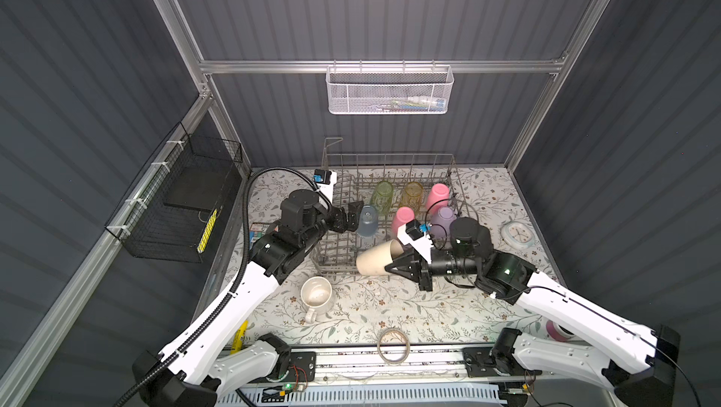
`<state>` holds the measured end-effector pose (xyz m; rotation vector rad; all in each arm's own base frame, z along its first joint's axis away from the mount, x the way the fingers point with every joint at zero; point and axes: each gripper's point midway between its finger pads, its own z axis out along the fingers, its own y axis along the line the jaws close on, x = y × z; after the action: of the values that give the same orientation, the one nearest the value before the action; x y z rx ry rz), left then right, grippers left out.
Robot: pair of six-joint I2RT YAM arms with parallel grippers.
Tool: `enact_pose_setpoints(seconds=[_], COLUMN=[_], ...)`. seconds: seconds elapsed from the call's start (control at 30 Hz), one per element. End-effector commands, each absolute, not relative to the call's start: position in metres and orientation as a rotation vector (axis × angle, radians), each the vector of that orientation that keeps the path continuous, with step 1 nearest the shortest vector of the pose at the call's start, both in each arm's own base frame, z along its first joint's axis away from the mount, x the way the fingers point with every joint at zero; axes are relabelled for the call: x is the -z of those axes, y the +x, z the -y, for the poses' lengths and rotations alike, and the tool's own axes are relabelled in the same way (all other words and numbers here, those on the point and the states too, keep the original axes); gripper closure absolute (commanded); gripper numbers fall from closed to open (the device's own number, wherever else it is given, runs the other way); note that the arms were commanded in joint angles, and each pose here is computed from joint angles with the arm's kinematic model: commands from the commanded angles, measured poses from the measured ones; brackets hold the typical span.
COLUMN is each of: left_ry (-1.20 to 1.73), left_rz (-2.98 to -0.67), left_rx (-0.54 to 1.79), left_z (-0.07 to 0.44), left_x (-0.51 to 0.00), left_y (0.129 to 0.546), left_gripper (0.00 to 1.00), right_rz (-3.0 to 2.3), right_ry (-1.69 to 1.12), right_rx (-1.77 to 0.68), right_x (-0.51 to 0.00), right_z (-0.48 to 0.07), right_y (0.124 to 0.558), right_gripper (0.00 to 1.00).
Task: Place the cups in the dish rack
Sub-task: 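Lift the cream mug with the right gripper while the left gripper grasps its base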
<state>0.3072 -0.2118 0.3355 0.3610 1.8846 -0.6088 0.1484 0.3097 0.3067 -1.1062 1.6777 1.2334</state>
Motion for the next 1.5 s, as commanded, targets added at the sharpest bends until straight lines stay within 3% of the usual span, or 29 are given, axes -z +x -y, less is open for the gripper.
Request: enact_pose_setpoints(seconds=[0.0,0.67,1.0,1.47], left_ry=[0.494,0.928,1.020,1.051], left_rz=[-1.746,-1.441,-1.439,-1.442], left_rx=[0.798,1.360,1.476,1.542], left_z=[0.235,0.295,0.306,0.312], left_x=[-0.361,-0.380,-0.371,-0.364], left_y=[0.287,0.214,0.207,0.206], left_gripper=[0.00,0.01,0.08,0.12], right_rz=[-1.558,-1.372,-1.304,-1.284], right_ry=[-1.033,-0.790,-0.770,-0.749], right_rx=[-1.366,-1.642,-1.718,-1.752], right_x=[-0.336,-0.362,-0.373,-0.374], right_z=[-0.302,-0.249,-0.244,-0.247], right_y=[0.146,0.168,0.174,0.186], right_gripper=[1.00,1.00,1.00,1.00])
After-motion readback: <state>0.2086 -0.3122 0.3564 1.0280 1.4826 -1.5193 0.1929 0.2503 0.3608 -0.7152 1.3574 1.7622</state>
